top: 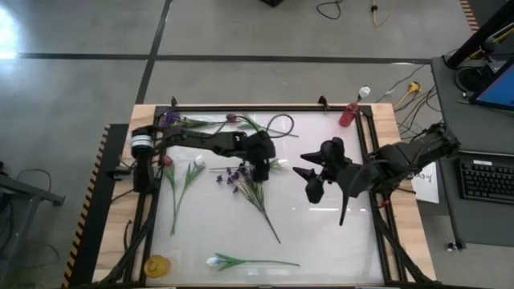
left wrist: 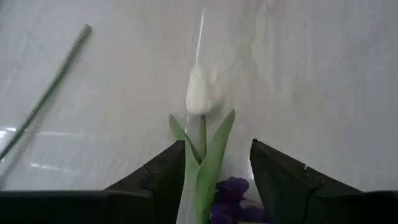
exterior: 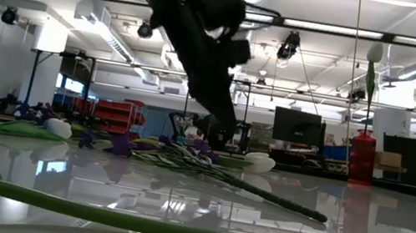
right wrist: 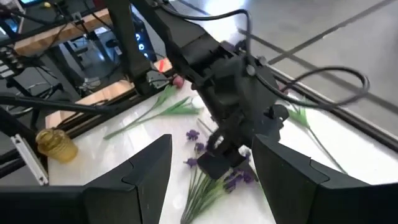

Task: Sort flowers into vase by color
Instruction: Put the top right white tulip into the red flower vase

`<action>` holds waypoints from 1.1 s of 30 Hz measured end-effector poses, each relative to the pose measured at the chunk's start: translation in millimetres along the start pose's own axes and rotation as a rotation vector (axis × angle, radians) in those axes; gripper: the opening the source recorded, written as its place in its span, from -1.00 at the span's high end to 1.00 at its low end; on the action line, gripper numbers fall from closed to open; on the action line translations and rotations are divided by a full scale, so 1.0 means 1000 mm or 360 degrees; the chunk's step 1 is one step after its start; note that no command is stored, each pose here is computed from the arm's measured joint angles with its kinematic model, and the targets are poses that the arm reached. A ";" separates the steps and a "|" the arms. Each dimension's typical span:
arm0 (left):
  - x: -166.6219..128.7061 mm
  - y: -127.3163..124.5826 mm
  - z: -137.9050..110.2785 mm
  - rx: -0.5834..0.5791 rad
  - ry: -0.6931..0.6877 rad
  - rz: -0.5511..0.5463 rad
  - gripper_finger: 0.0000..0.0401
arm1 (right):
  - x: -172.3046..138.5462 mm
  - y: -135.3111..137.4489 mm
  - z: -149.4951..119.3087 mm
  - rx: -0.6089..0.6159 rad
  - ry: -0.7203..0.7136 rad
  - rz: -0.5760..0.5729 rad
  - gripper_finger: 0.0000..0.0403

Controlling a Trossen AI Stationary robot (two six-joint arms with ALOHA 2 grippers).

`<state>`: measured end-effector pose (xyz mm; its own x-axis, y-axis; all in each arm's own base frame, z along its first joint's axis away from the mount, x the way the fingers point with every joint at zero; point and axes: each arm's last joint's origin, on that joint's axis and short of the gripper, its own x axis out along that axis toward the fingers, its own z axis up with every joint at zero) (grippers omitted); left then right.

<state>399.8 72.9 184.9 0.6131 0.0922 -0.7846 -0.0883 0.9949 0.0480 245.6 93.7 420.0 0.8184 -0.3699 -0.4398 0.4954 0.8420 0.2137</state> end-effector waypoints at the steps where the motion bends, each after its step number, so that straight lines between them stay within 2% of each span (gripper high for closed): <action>1: 0.005 0.000 0.000 0.0023 0.0027 0.0005 0.16 | -0.002 -0.001 -0.001 0.0002 0.0010 0.0000 -0.07; 7: 0.032 0.000 -0.008 0.0115 0.0255 -0.0012 0.16 | -0.008 -0.001 -0.006 0.0017 0.0059 -0.0007 -0.07; 11: 0.046 0.002 -0.013 0.0126 0.0349 0.0084 0.16 | -0.009 -0.002 -0.009 0.0019 0.0084 -0.0019 -0.07; 18: 0.055 0.001 -0.015 0.0117 0.0390 0.0120 0.19 | -0.009 -0.003 -0.009 0.0011 0.0092 -0.0026 -0.07; 22: 0.054 0.001 -0.014 0.0075 0.0383 0.0129 0.40 | -0.009 -0.003 -0.009 0.0010 0.0092 -0.0025 -0.07; 27: 0.050 0.004 -0.013 0.0053 0.0370 0.0139 0.90 | -0.010 -0.003 -0.009 -0.0019 0.0092 -0.0017 -0.07; 30: 0.039 0.009 -0.010 0.0037 0.0377 0.0162 0.94 | -0.010 -0.003 -0.010 -0.0012 0.0099 -0.0023 -0.07; 33: 0.014 0.020 0.001 0.0015 0.0312 0.0266 0.97 | -0.008 -0.007 -0.017 -0.0003 0.0154 -0.0086 -0.07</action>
<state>407.2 94.3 174.9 0.4264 0.2471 -0.8701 -0.1680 0.9669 0.1922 230.2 97.6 407.4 0.7586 -0.3749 -0.5329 0.5372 0.8227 0.1861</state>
